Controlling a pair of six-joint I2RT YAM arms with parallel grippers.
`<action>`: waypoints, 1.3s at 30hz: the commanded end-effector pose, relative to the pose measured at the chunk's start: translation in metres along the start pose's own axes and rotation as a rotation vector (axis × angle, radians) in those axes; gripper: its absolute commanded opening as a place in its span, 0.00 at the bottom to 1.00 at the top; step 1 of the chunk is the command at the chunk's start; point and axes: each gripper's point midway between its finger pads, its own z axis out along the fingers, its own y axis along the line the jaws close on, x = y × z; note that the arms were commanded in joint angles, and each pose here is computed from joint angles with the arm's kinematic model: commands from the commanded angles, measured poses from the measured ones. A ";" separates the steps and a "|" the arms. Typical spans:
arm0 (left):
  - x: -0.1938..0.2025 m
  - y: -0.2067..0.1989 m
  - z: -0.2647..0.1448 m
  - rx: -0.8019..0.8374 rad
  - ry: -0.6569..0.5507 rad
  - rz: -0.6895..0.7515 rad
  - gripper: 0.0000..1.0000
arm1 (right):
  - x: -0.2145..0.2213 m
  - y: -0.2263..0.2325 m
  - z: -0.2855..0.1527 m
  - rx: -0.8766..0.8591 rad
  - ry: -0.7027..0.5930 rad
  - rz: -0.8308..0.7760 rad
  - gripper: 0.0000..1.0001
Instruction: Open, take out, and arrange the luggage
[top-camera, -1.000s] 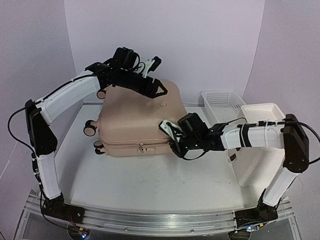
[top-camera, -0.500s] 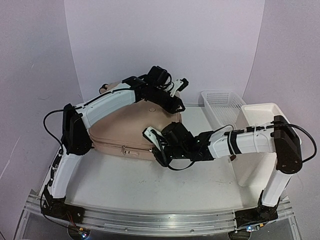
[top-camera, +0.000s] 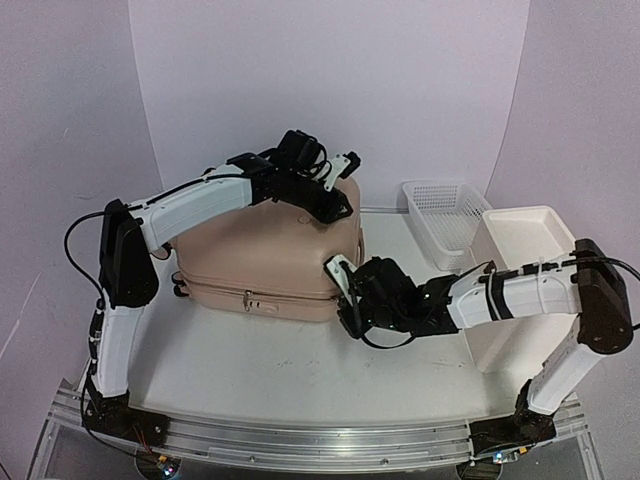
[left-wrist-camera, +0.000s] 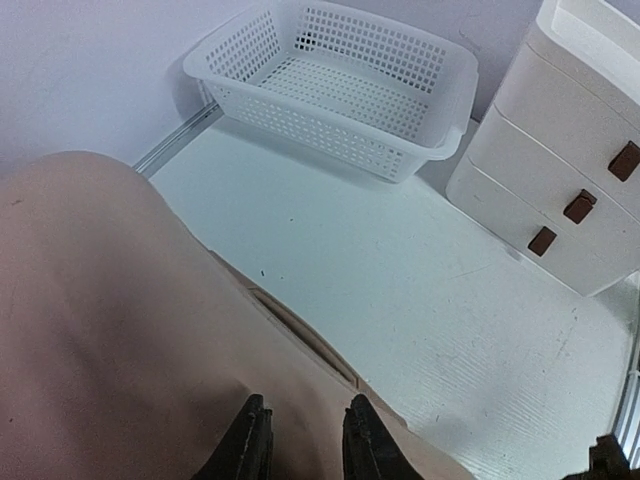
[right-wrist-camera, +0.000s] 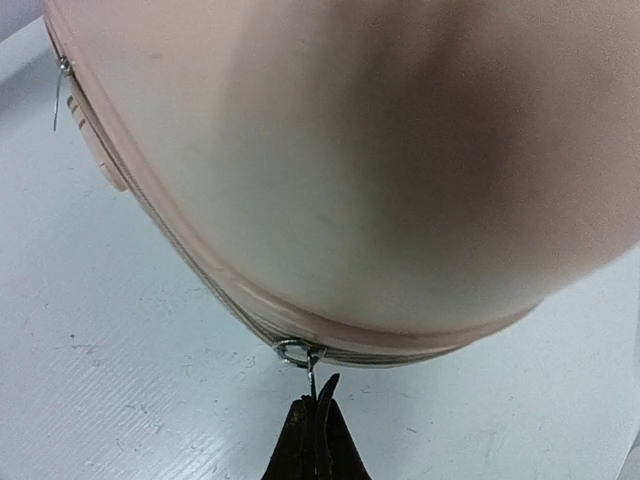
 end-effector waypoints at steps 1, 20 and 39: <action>0.099 0.033 0.002 -0.091 0.314 -0.085 0.26 | -0.007 -0.080 -0.014 0.176 -0.077 0.141 0.00; 0.133 0.027 -0.030 -0.093 0.348 -0.108 0.26 | -0.092 -0.157 0.060 -0.070 -0.234 0.030 0.00; 0.021 0.003 -0.130 -0.035 0.070 -0.076 0.70 | -0.101 0.126 -0.013 -0.450 -0.356 -0.049 0.00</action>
